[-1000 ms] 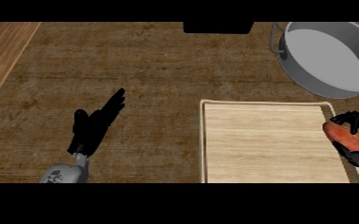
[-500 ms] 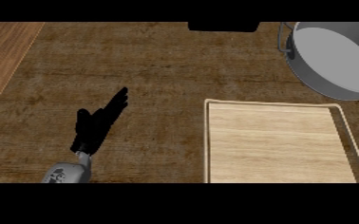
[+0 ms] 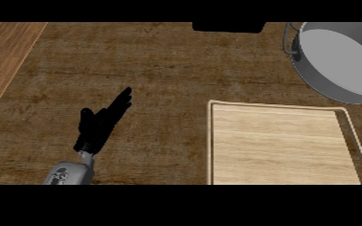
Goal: Pick the sweet potato from the tray and place it in the pot
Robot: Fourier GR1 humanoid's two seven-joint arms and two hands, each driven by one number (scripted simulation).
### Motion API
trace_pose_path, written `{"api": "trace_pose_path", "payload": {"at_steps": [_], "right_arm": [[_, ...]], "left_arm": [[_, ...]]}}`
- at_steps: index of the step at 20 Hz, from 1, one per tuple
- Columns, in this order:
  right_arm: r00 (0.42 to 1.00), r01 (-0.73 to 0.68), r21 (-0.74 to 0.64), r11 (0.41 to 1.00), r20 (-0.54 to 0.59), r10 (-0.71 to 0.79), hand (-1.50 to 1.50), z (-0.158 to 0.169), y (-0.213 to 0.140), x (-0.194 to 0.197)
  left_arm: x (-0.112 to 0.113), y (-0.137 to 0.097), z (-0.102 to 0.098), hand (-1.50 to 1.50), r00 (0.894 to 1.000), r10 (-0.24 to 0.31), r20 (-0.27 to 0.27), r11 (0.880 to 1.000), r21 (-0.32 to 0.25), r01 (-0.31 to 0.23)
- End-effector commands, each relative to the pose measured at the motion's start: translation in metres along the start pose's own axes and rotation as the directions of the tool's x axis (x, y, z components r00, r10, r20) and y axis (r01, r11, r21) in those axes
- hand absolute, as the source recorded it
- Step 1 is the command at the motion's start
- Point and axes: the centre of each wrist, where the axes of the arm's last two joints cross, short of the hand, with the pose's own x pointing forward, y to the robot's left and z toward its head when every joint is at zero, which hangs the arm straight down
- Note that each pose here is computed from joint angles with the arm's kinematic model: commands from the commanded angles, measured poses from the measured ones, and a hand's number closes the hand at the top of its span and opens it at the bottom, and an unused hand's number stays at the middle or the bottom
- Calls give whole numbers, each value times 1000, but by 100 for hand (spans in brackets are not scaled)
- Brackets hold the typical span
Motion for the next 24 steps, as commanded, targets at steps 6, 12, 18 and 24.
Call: {"api": "trace_pose_path", "payload": {"at_steps": [6,12,18,24], "right_arm": [[985,-101,41,994,143,94,150,-23,-25,23],[970,-201,103,974,159,184,150,-59,-30,52],[942,-321,163,933,154,298,150,-95,-7,62],[891,-453,225,863,164,424,150,-126,26,66]], "left_arm": [[1,2,-3,0,1000,-16,5,1000,-21,16],[3,-15,-9,0,1000,-24,-9,999,-26,23],[3,-22,-19,0,1000,-28,7,999,-45,28],[8,-3,-10,0,999,-33,-2,999,-17,33]]}}
